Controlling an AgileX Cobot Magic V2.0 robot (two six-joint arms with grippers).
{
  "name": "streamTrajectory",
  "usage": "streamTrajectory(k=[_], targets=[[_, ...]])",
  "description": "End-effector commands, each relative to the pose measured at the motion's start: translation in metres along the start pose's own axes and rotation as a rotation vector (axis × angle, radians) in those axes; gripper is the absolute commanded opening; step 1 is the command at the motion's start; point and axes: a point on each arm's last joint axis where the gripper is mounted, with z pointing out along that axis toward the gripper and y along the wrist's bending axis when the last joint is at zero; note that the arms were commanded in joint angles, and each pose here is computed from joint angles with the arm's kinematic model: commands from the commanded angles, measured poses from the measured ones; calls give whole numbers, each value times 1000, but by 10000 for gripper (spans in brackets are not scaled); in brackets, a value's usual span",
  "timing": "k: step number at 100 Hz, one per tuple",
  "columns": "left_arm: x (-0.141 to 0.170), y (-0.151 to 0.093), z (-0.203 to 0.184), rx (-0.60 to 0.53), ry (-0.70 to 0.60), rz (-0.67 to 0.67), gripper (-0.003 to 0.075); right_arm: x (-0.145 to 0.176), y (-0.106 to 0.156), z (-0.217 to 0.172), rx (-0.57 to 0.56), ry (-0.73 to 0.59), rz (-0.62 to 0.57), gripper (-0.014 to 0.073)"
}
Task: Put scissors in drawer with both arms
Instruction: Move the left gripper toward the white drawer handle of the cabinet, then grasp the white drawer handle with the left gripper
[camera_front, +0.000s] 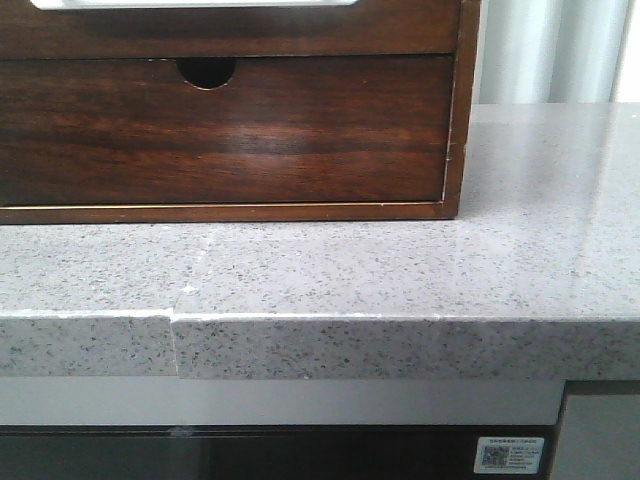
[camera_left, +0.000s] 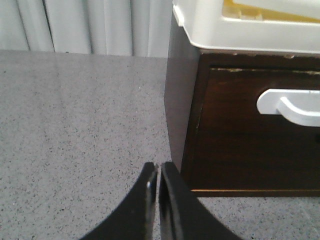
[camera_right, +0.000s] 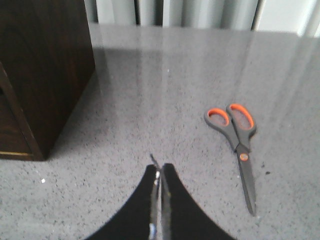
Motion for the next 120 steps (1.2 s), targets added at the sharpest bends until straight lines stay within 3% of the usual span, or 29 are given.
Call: streamTrajectory(k=[1,59,69,76,87,91,96,103,120], targets=[[-16,-1,2,1,-73,0,-20,-15,-1,4,14,-55,-10,-69],[-16,-1,5,4,-63,-8,-20,-14,-2,20,12,-4,-10,-68],[-17,0,5,-10,-78,21,-4,-15,-2,20,12,-8,-5,7],[-18,1,5,-22,-78,46,105,-15,-2,20,13,-13,-7,149],[-18,2,5,-28,-78,58,430,-16,-2,20,13,-24,-7,424],[-18,2,5,-28,-78,58,545,-16,-2,20,13,-28,-7,489],[-18,2,5,-28,-78,58,636,-17,-2,20,13,-31,-7,547],[-18,2,5,-27,-78,57,685,-17,-2,20,13,-31,-7,568],[-18,1,5,-22,-78,47,654,-17,-2,20,13,-31,-7,568]])
